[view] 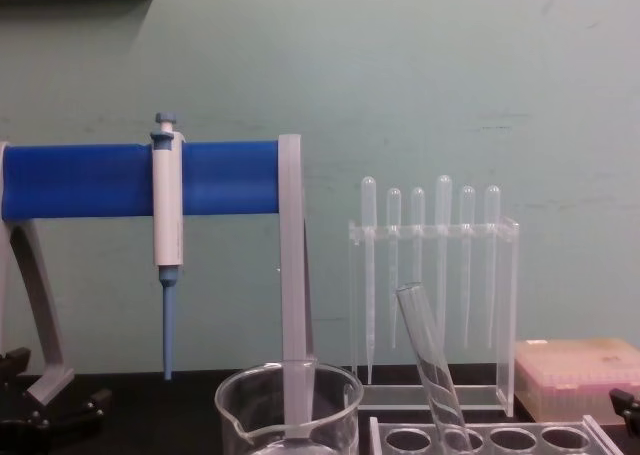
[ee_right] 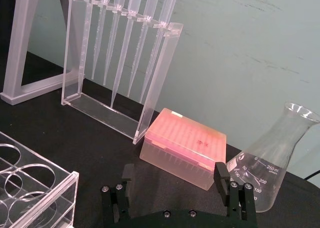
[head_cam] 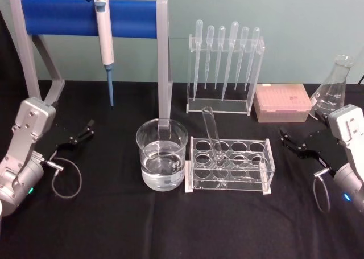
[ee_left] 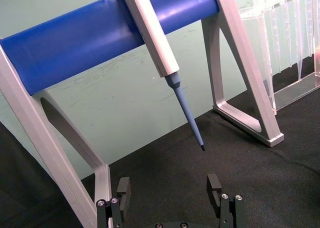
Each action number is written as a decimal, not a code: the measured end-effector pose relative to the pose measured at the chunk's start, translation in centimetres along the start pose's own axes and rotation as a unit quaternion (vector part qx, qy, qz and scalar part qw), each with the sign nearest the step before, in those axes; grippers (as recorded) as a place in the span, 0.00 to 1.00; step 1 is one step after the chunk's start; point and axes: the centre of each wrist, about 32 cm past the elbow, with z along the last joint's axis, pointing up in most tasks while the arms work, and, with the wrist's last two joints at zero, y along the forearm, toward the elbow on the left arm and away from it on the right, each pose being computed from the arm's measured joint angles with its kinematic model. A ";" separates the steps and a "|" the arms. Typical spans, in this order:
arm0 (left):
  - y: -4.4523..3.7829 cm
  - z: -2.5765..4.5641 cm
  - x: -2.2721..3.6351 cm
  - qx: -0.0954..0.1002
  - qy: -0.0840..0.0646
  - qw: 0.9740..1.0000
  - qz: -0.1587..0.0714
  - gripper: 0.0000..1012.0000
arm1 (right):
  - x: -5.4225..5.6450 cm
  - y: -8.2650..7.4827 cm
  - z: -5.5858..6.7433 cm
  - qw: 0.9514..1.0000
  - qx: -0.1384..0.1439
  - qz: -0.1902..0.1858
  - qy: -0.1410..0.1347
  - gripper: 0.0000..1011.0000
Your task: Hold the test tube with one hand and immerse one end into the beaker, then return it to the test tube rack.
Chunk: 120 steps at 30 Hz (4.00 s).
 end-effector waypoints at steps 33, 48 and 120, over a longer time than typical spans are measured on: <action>0.00 0.00 0.00 0.000 0.000 1.000 0.000 0.99 | -1.0 -4.6 6.0 0.993 0.024 0.110 0.043 0.99; 0.00 0.00 0.00 0.000 0.000 1.000 0.000 0.99 | -1.6 -0.6 10.0 0.964 0.022 0.262 0.040 0.99; 0.00 0.00 0.00 0.000 0.000 1.000 0.000 0.99 | -1.4 -0.6 13.4 0.964 0.127 0.189 0.135 0.22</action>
